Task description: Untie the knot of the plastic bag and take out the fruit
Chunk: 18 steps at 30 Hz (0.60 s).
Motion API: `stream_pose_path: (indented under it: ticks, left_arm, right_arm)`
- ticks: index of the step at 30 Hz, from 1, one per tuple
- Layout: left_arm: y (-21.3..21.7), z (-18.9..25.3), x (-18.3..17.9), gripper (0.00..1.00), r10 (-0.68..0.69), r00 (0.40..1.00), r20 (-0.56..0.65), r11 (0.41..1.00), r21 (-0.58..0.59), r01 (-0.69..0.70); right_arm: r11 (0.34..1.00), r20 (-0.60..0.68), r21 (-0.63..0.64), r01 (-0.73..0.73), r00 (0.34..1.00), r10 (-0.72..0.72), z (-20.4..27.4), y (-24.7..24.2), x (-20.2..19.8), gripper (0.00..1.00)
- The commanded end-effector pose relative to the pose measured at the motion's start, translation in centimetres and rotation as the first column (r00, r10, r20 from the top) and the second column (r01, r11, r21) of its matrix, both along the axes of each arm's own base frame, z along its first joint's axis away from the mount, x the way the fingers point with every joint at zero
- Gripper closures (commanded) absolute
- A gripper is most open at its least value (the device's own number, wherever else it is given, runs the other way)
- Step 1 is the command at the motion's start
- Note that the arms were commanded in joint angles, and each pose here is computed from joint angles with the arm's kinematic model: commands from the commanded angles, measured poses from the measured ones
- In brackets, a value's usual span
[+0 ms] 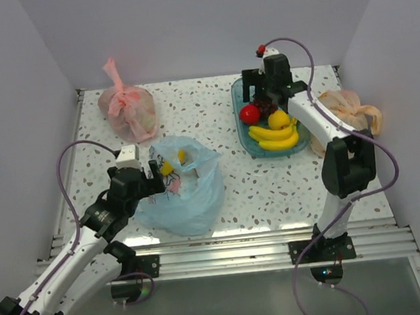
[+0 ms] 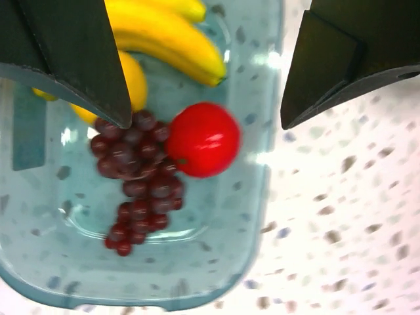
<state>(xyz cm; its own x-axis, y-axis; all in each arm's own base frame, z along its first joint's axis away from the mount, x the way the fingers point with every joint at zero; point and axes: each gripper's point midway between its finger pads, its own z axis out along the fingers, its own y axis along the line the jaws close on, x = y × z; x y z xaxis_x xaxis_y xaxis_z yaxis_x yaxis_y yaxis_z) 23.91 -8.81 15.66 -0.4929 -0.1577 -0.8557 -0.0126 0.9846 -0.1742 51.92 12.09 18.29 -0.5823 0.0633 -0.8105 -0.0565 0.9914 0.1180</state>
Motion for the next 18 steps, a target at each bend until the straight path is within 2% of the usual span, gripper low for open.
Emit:
stream_pose_path:
  ticks: [1,6,9,10,14,15,18]
  left_arm:
    - [-0.4,0.8,0.8,0.0,-0.01,0.999,0.044,1.0,-0.011,0.01]
    - [-0.4,0.3,0.9,0.0,-0.011,1.0,0.028,1.0,-0.003,0.011]
    - [-0.2,0.2,0.9,0.0,0.001,1.0,0.021,1.0,0.001,-0.001]
    - [-0.2,0.1,0.9,0.0,0.004,1.0,0.018,1.0,0.005,-0.004]
    - [0.2,-0.4,0.8,0.0,0.032,0.999,-0.004,0.999,0.016,-0.032]
    - [0.4,-0.5,0.9,0.0,0.041,0.999,-0.008,0.999,0.02,-0.041]
    - [0.7,-0.7,0.8,0.0,0.062,0.998,-0.014,0.998,0.014,-0.062]
  right_arm:
    - [0.968,0.119,-0.022,-0.252,0.96,0.253,6.6,6.8,-5.1,0.01]
    - [0.846,0.133,-0.065,-0.529,0.836,0.533,8.6,14.2,-12.9,0.03]
    - [0.752,0.112,-0.046,-0.657,0.745,0.658,8.8,18.6,-17.6,0.06]
    - [0.703,0.113,-0.031,-0.71,0.697,0.709,9.0,20.4,-19.7,0.07]
    - [0.557,0.097,0.033,-0.83,0.557,0.825,8.6,24.3,-25.2,0.14]
    - [0.497,0.088,0.058,-0.866,0.501,0.861,8.3,25.4,-27.0,0.16]
    - [0.423,0.015,0.101,-0.9,0.426,0.904,5.8,26.8,-29.4,0.22]
